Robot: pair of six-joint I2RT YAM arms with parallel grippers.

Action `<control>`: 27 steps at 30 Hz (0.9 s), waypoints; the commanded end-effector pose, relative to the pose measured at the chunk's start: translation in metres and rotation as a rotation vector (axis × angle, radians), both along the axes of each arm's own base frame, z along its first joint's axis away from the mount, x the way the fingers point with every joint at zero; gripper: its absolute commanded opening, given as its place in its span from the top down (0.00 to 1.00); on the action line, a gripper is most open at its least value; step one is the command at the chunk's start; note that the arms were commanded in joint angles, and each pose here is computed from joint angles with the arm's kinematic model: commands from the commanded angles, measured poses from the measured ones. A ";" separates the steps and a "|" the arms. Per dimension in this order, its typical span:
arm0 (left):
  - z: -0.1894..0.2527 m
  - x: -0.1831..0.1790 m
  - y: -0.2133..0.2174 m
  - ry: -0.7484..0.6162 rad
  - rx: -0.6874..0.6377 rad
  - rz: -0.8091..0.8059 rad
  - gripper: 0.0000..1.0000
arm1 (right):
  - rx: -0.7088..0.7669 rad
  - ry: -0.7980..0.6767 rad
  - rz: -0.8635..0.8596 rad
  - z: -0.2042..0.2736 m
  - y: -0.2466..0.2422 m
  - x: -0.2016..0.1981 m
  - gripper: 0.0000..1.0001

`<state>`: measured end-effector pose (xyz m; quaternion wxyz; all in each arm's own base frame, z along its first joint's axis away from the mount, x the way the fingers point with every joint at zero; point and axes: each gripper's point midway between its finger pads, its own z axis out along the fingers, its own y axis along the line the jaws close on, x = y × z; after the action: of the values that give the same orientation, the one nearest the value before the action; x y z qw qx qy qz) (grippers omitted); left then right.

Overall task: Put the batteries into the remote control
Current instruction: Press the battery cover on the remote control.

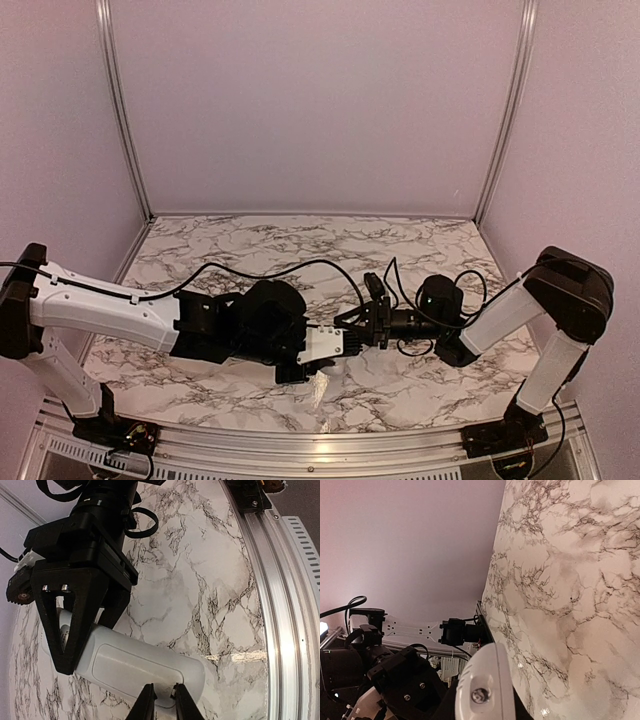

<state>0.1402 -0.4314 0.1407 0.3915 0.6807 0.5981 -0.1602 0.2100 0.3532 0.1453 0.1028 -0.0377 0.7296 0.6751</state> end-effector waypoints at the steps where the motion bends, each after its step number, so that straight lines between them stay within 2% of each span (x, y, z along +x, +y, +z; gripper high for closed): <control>1: -0.048 0.027 0.024 0.007 0.175 0.121 0.85 | 0.166 -0.099 0.112 0.056 0.010 -0.021 1.00; 5: -0.060 0.026 0.030 0.013 0.232 0.110 0.86 | 0.170 -0.102 0.112 0.059 0.009 -0.022 1.00; 19: -0.075 -0.014 0.035 0.049 0.289 -0.065 0.81 | 0.168 -0.134 0.085 0.068 0.002 -0.009 1.00; 27: -0.065 -0.011 0.032 0.039 0.247 -0.045 0.83 | 0.162 -0.131 0.087 0.066 0.002 -0.010 1.00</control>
<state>0.1371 -0.4363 0.1309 0.3747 0.7069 0.5807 -0.1504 0.2090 0.3489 0.1356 0.0924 -0.0396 0.7406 0.6643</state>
